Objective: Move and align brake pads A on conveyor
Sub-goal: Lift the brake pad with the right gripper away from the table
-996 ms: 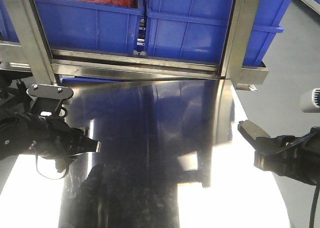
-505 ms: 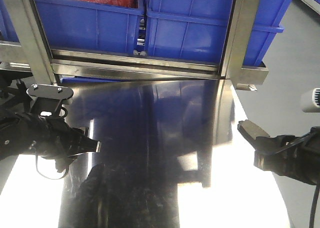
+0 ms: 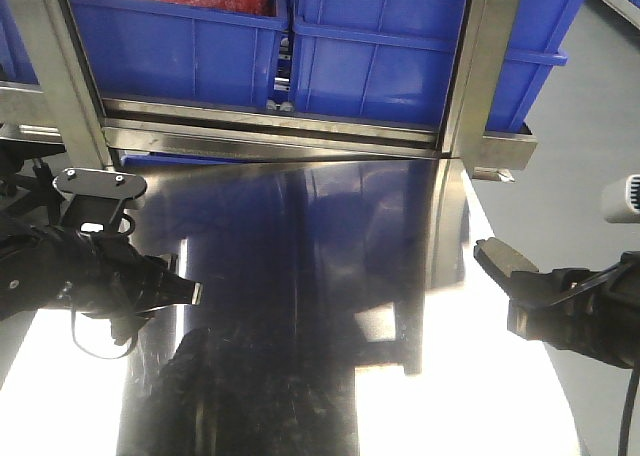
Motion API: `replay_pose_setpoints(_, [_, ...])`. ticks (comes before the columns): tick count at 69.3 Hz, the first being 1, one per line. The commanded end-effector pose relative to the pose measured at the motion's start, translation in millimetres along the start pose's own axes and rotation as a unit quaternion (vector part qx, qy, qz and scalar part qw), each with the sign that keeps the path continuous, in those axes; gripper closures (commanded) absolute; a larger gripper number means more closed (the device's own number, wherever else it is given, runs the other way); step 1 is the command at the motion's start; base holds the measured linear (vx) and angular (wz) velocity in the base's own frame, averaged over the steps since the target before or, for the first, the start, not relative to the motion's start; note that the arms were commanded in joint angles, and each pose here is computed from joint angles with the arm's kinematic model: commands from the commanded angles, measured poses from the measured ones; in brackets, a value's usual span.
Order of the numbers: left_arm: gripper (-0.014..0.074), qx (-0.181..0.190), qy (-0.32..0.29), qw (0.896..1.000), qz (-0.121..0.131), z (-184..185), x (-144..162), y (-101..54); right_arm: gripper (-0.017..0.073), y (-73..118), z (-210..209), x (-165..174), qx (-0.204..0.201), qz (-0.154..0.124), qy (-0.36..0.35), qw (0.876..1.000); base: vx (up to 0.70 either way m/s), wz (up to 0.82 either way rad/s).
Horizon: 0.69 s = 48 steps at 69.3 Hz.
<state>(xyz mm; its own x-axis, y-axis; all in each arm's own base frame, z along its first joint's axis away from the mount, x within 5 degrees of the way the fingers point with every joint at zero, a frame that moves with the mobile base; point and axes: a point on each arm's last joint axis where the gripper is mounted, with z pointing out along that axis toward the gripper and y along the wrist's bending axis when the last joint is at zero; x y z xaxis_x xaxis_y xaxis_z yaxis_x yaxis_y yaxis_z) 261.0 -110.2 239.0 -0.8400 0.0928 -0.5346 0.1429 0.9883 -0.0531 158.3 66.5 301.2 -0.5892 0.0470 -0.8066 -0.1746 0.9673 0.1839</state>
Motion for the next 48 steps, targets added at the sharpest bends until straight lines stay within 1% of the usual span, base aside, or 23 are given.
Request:
replay_pose_setpoints(1, [0.0574,0.020,-0.054,0.998,0.002,-16.3,-12.9,-4.1,0.0492,4.8,-7.4,-15.6,-0.024,-0.009,-0.059,0.998,0.00,0.00])
replay_pose_setpoints(48, [0.0574,0.020,-0.054,0.998,0.002,-16.3,-12.9,-4.1,0.0492,4.6,-7.4,-15.3,-0.023,-0.009,-0.057,0.998,0.00,0.00])
